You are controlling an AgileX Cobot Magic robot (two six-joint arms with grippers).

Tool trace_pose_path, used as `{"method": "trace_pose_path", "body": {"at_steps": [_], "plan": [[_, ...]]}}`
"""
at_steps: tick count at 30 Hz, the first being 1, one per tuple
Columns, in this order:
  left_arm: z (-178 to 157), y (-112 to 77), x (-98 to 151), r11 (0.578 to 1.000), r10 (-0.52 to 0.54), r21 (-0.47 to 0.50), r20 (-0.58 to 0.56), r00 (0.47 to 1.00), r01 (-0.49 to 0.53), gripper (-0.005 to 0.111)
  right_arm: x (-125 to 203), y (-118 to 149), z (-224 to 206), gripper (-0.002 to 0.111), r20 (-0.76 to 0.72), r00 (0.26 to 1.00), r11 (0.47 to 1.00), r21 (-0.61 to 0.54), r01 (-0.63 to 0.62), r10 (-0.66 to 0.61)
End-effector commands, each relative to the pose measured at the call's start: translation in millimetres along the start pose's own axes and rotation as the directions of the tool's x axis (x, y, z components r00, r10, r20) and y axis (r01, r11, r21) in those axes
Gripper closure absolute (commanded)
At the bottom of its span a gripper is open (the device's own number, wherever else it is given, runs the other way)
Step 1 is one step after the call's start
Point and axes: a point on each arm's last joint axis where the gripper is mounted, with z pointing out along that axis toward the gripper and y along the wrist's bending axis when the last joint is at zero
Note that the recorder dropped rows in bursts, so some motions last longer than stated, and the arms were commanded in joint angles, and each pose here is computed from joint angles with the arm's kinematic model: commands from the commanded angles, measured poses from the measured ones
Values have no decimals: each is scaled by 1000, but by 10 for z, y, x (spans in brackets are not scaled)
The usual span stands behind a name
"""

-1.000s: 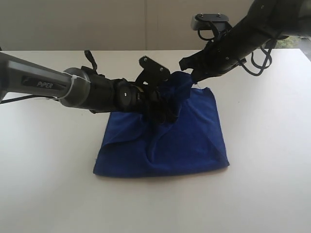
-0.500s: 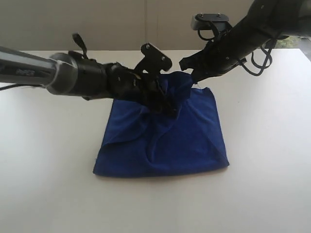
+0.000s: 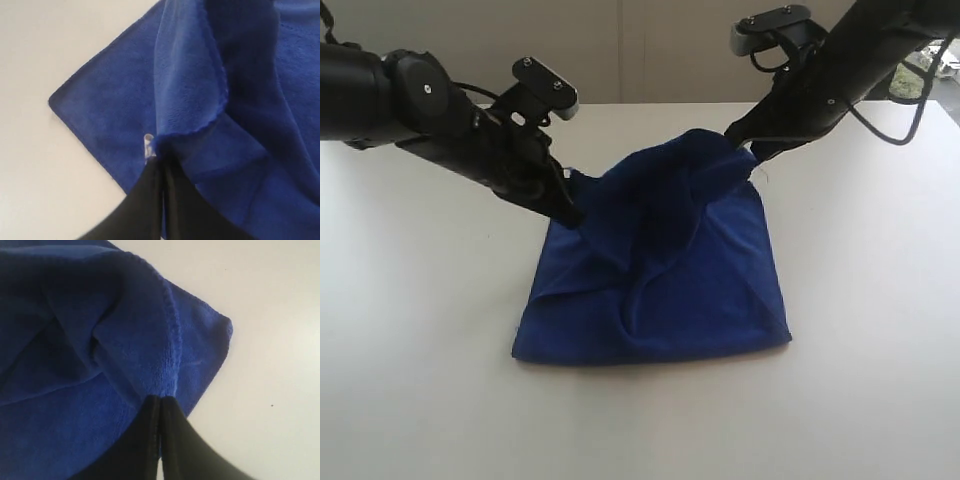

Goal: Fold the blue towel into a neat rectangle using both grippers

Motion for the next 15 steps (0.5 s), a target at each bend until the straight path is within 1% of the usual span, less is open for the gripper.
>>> {"method": "trace_pose_path", "body": {"at_steps": [1,6,8,9,11,13,15], "plan": [[-284,-63,32,1000,7,-6,25,1000,-7,107,-5,24,-287,108,7,1000,1000,7,11,-11],[-588,-114,7,1000,21,-21,76,997,-19,107,44,194,-556,108,12,999,999,-1,52,-52],[-731,-140,4,999,26,-27,99,995,-24,107,105,311,-651,108,3,997,997,-2,74,-74],[-838,-167,20,999,27,-28,112,993,-24,107,147,406,-730,108,8,994,994,5,108,-108],[-971,-222,70,999,31,-10,106,994,-30,107,213,514,-821,108,13,991,991,13,134,-134],[-1079,-272,117,999,34,10,98,995,-35,107,273,599,-931,108,21,989,989,36,146,-147],[-1285,-339,169,999,36,16,123,992,-38,107,381,674,-1127,108,36,982,980,87,181,-185]]}}
